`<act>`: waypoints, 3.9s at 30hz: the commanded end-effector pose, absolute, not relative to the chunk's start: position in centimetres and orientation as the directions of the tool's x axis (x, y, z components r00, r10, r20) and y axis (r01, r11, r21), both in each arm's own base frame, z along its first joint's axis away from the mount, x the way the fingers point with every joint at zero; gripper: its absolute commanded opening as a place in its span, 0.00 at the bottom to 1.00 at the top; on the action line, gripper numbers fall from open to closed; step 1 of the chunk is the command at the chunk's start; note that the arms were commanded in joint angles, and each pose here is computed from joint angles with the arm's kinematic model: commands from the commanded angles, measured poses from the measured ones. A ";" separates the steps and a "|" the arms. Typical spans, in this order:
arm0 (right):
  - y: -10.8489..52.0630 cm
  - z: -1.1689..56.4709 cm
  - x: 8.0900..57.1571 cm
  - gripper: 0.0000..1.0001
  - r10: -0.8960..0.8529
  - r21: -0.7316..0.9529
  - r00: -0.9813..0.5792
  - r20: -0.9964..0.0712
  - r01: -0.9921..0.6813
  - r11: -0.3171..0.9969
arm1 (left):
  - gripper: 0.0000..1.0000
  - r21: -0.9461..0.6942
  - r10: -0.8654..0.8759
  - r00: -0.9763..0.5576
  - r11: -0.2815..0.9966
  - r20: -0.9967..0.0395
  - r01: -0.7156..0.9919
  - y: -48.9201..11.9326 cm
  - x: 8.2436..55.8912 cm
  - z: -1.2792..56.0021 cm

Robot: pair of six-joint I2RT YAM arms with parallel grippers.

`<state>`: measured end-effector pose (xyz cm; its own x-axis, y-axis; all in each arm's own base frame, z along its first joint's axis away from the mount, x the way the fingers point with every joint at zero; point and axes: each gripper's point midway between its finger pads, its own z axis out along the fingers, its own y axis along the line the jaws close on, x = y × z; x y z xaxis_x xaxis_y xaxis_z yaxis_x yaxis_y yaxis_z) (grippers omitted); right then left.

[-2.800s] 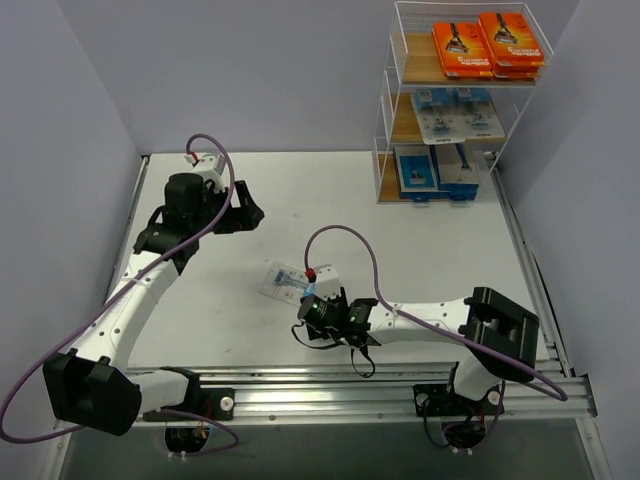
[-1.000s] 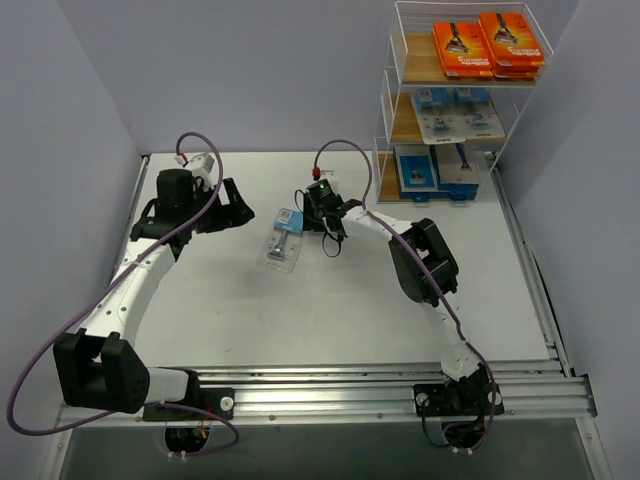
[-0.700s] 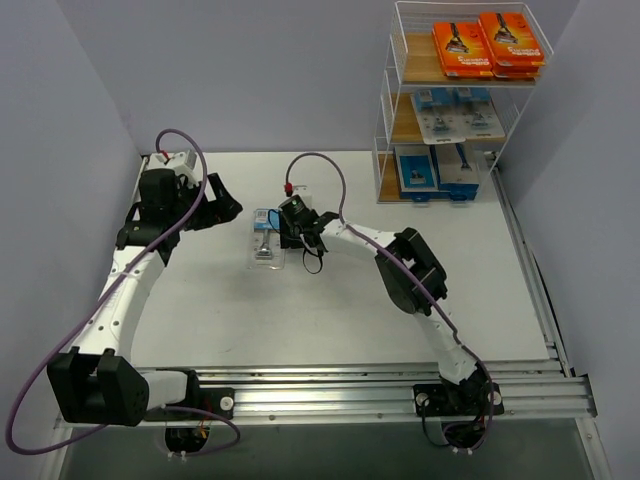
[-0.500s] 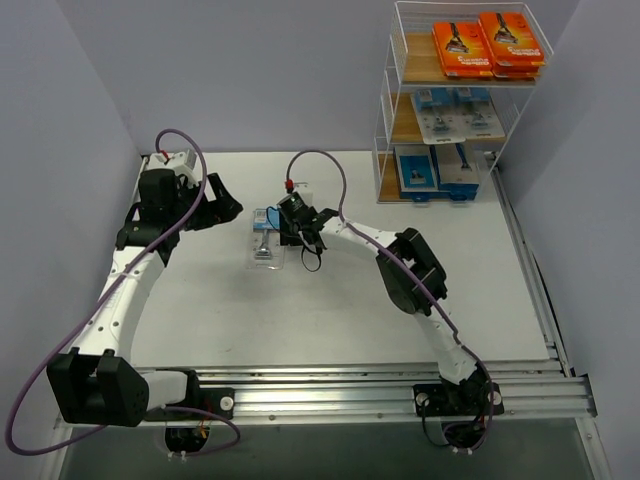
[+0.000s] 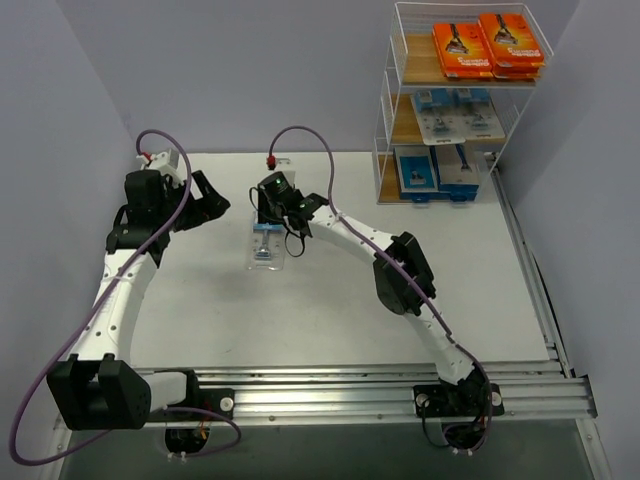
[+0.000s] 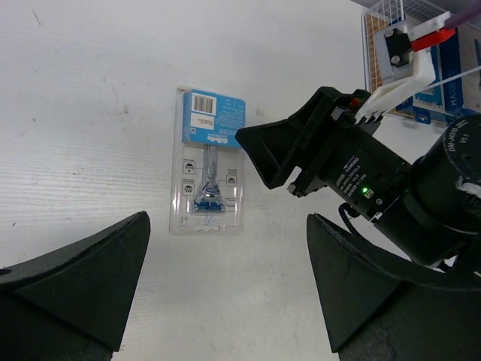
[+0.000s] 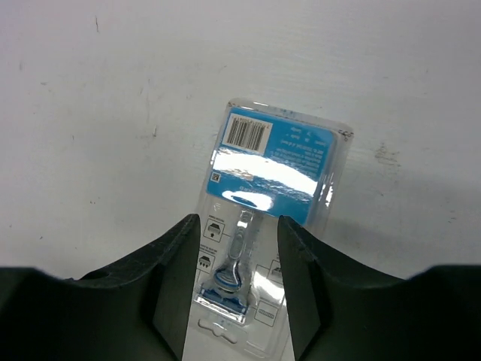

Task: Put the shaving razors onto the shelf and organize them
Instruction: Grab a shaving razor with the right arm, then pass the shaving razor from the right arm to the left

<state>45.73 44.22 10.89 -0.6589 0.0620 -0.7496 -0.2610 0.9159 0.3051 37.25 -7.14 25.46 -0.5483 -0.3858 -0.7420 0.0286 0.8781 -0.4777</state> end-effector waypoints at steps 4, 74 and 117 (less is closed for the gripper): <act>45.8 5.6 44.3 0.41 -0.033 0.248 -0.718 -0.696 -0.283 0.927 | 0.94 -0.470 -0.408 -0.466 0.882 -0.785 0.020 -6.0 37.5 28.7; 28.5 27.7 30.6 0.00 0.213 0.397 -0.456 -0.864 -0.355 0.846 | 0.80 -0.866 -0.504 -0.710 0.369 -0.492 0.338 -29.6 35.8 29.6; 24.8 31.4 30.8 0.58 0.734 0.841 -0.412 -0.541 -0.299 0.452 | 0.02 -0.857 -0.822 -0.511 -0.057 -0.251 0.512 -21.0 39.6 42.7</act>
